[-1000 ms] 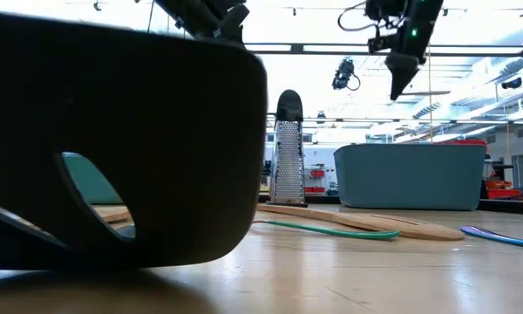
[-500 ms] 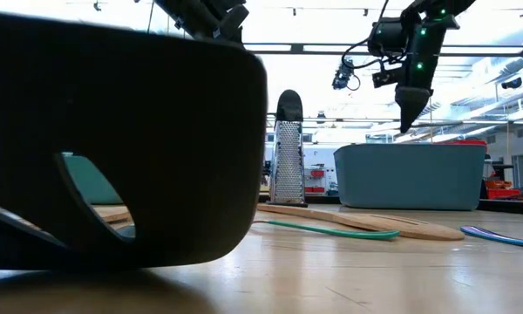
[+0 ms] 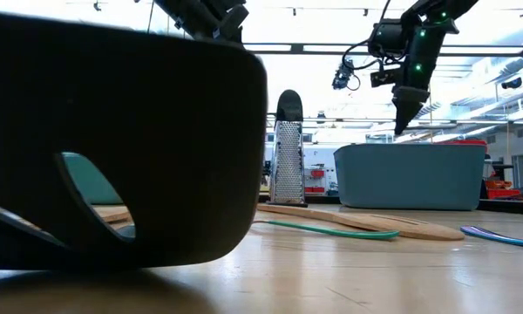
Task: Pick & Place Kitchen Items
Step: Put the right silver table knife into the blue bin, then put the green spoon into the orange bin
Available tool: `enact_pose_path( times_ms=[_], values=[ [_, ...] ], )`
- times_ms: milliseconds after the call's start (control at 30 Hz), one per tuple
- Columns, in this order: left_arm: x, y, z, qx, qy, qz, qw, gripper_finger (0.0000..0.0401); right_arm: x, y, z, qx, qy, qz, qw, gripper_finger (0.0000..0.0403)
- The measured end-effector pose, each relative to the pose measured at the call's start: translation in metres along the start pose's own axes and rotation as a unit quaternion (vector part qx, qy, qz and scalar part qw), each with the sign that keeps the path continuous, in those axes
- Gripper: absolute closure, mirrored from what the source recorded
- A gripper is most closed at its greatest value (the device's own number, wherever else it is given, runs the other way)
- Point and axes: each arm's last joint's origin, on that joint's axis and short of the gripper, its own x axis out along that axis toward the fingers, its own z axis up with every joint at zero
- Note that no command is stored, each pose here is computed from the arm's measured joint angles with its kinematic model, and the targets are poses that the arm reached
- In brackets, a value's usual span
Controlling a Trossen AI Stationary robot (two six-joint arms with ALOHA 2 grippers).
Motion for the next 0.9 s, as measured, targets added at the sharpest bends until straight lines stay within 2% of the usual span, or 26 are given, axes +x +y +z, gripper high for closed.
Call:
enact_pose_path(
  times_ms=[267,500,733,900],
  values=[
    [0.0,0.0,0.0,0.0,0.0,0.0,1.0,0.0328,0.022,0.008,-0.015,0.001,0.034,0.009,0.999,0.0354],
    [0.0,0.0,0.0,0.0,0.0,0.0,1.0,0.0328,0.036,0.013,-0.022,0.002,0.04,-0.007,0.999,0.0352],
    [0.0,0.0,0.0,0.0,0.0,0.0,1.0,0.0328,0.037,0.013,-0.023,0.021,0.044,-0.02,0.999,0.0269],
    [0.0,0.0,0.0,0.0,0.0,0.0,1.0,0.0328,0.037,0.013,-0.023,0.04,0.041,-0.019,0.998,0.0248]
  ],
)
